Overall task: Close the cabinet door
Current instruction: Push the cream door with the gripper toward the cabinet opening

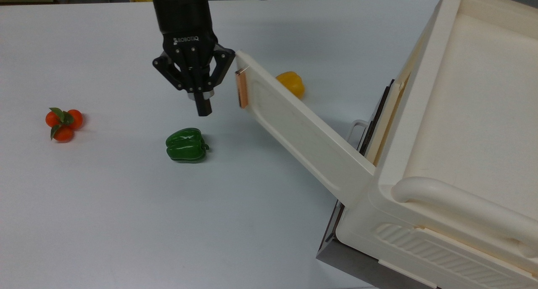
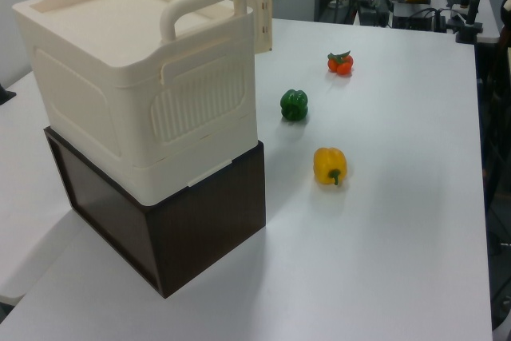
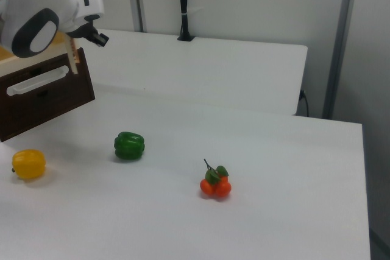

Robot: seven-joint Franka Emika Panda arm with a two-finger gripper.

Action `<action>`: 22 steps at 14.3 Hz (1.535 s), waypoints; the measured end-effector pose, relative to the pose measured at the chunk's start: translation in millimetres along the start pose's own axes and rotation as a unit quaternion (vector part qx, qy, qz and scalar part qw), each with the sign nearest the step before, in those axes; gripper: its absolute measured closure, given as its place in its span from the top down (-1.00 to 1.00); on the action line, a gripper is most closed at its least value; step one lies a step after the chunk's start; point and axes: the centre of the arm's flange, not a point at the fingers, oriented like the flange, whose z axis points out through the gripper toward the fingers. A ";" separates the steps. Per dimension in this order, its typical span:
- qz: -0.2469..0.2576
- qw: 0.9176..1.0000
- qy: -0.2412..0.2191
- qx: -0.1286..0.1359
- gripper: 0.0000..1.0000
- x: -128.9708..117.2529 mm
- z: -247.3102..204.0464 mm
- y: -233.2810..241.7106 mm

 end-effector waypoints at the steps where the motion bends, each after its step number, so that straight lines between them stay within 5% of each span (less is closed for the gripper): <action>1: -0.002 1.000 -0.015 0.003 -0.98 -3.5 1.1 -4.3; 10: -0.029 0.992 -0.114 0.033 -0.98 -35.6 9.0 -51.1; 22: -0.080 0.981 -0.153 0.091 -0.98 -78.3 12.2 -144.3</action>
